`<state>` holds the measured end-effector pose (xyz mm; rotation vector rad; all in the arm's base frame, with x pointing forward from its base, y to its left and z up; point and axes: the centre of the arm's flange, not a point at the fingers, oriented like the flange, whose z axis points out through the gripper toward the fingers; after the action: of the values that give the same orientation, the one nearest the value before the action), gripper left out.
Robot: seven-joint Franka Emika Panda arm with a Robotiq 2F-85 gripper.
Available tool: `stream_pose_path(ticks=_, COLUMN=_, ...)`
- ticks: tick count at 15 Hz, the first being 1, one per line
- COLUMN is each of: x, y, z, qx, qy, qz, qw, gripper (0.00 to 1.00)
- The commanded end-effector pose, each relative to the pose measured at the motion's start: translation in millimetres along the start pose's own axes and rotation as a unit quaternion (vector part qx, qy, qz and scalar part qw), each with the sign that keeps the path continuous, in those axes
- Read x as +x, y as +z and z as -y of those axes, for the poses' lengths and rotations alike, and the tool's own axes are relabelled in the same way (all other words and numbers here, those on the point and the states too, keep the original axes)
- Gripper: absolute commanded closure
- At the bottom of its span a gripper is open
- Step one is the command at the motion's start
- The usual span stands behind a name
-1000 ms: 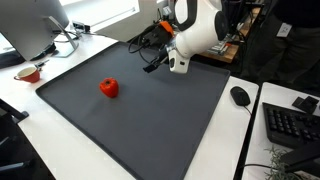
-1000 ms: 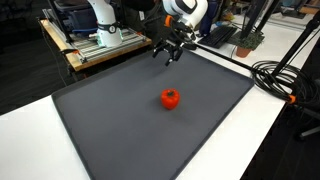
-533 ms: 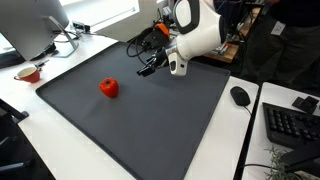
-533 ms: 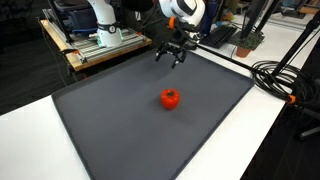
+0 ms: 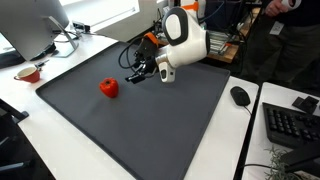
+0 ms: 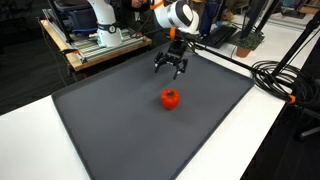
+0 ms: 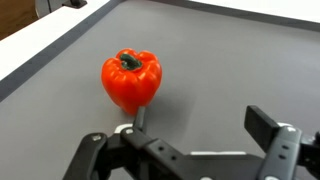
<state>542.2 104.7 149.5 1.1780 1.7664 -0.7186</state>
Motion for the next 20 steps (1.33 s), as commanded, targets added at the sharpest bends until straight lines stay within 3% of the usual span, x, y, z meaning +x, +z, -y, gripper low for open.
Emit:
stream_pose_path(ticks=1, x=14, y=23, z=-25, qx=-0.025, qy=-0.022, qz=0.015, qw=0.9993, gripper=0.00)
stream_pose_path(ticks=4, x=30, y=37, z=-36, qx=-0.023, qy=-0.026, qz=0.021, qw=0.9992, gripper=0.00)
stream_pose_path(ticks=6, x=31, y=42, z=-39, qx=-0.017, qy=0.004, qz=0.043, qw=0.9989, gripper=0.00)
stream_pose_path(ticks=7, x=27, y=32, z=-25, qx=-0.013, qy=-0.011, qz=0.020, qw=0.9996, gripper=0.00)
stream_pose_path(ticks=10, x=30, y=39, z=-31, qx=-0.010, qy=-0.001, qz=0.028, qw=0.9996, gripper=0.00)
stream_pose_path(ticks=20, x=41, y=67, z=-51, qx=-0.031, qy=0.013, qz=0.050, qw=0.9982, gripper=0.00)
